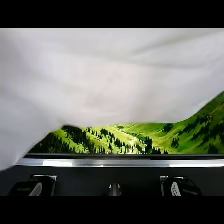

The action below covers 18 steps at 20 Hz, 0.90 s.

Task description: Fold the shirts.

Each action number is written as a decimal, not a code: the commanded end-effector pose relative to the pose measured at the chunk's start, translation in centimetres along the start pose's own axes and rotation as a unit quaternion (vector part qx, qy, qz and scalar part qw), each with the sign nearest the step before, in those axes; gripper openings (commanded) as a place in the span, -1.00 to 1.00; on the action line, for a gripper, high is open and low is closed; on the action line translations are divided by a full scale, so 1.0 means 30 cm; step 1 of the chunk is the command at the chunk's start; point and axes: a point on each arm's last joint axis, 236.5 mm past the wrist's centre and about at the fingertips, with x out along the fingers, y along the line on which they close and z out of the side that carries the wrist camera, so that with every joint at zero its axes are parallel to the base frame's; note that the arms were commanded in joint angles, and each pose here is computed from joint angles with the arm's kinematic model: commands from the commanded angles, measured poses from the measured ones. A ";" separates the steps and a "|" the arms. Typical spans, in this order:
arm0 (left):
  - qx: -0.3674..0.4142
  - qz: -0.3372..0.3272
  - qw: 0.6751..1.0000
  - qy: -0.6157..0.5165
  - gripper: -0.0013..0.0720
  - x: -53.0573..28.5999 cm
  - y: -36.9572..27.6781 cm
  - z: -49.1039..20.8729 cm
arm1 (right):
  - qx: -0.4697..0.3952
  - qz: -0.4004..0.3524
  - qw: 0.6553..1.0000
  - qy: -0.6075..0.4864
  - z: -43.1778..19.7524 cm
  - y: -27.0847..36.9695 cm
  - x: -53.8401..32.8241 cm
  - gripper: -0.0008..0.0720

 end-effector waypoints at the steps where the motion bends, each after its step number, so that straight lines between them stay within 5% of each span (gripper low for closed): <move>1: -0.013 0.042 0.995 0.094 -0.90 0.073 0.098 -0.171 | 0.007 0.031 0.998 0.061 -0.129 0.037 0.085 -0.92; 5: -0.024 0.078 0.946 0.312 -0.90 0.232 0.278 -0.643 | 0.028 0.145 0.953 0.263 -0.612 0.198 0.288 -0.92; 9: -0.097 0.102 0.824 0.548 -0.90 0.248 0.449 -1.369 | 0.055 0.282 0.809 0.512 -1.313 0.467 0.333 -0.92; 12: -0.119 0.108 0.749 0.643 -0.90 0.171 0.508 -1.823 | 0.044 0.342 0.720 0.603 -1.643 0.715 0.312 -0.92; 14: -0.127 0.119 0.733 0.658 -0.90 0.171 0.546 -1.991 | 0.052 0.333 0.729 0.596 -1.745 0.826 0.383 -0.92; 18: -0.129 0.136 0.761 0.622 -0.90 0.293 0.633 -2.130 | 0.074 0.248 0.820 0.511 -1.769 0.824 0.627 -0.92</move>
